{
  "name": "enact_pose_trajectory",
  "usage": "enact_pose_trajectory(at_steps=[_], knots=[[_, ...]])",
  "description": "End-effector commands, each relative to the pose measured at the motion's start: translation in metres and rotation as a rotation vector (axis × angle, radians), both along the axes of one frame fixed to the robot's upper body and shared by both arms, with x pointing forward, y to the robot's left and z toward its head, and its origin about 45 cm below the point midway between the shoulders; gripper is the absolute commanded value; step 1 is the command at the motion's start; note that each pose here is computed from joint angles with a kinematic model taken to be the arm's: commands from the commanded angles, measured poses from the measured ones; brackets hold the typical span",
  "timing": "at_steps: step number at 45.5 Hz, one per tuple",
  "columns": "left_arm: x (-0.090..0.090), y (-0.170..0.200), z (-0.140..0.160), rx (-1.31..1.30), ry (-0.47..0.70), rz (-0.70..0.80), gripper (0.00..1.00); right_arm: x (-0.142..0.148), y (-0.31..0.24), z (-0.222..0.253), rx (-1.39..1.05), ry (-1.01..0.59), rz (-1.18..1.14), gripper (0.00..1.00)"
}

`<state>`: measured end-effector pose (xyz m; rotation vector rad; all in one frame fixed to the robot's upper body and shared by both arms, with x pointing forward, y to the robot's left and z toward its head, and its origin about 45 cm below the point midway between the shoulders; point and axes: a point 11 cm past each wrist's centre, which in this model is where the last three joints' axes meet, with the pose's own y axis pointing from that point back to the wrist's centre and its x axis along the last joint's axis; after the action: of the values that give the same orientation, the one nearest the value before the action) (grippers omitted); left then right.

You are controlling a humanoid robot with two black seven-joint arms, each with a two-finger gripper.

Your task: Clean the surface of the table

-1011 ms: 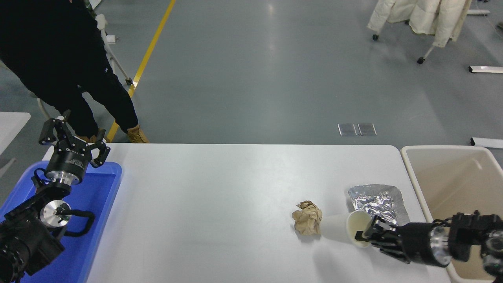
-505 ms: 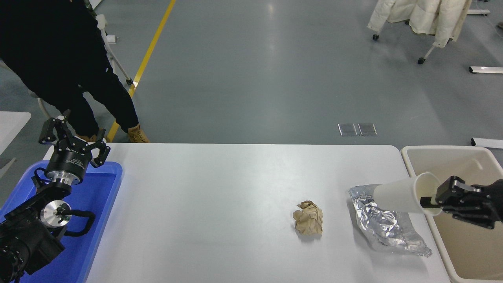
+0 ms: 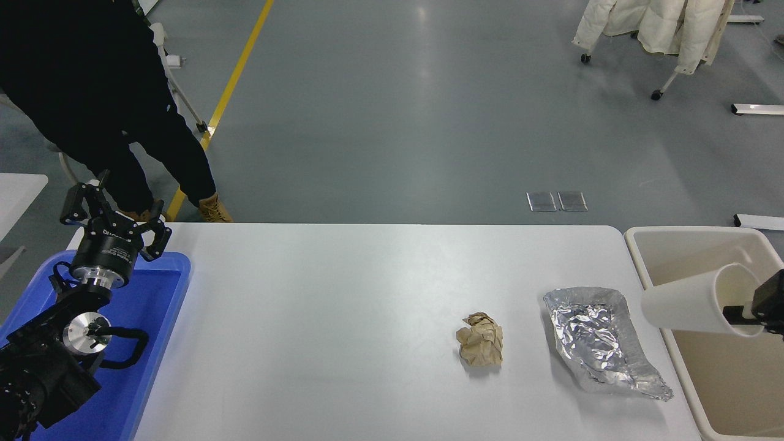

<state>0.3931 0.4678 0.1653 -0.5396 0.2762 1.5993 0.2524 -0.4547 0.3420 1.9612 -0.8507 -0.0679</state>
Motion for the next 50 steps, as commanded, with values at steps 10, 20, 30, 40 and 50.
enact_pose_trajectory(at_steps=[10, 20, 30, 40, 50], knots=[[-0.001, 0.000, -0.001, 0.000, 0.001, 0.001, 1.00, 0.026, -0.072, -0.030, -0.079, -0.030, -0.259, 0.00], [-0.001, 0.000, -0.001, 0.000, 0.001, 0.001, 1.00, 0.037, -0.096, -0.075, -0.142, -0.087, -0.471, 0.00], [-0.001, 0.000, -0.001, 0.000, 0.001, 0.001, 1.00, 0.046, -0.098, -0.126, -0.213, -0.169, -0.661, 0.00], [-0.001, 0.000, -0.001, 0.000, 0.001, 0.001, 1.00, 0.045, -0.107, -0.183, -0.303, -0.177, -0.790, 0.00], [0.000, 0.000, 0.000, 0.000, 0.000, 0.001, 1.00, 0.042, -0.106, -0.239, -0.393, -0.171, -0.898, 0.00]])
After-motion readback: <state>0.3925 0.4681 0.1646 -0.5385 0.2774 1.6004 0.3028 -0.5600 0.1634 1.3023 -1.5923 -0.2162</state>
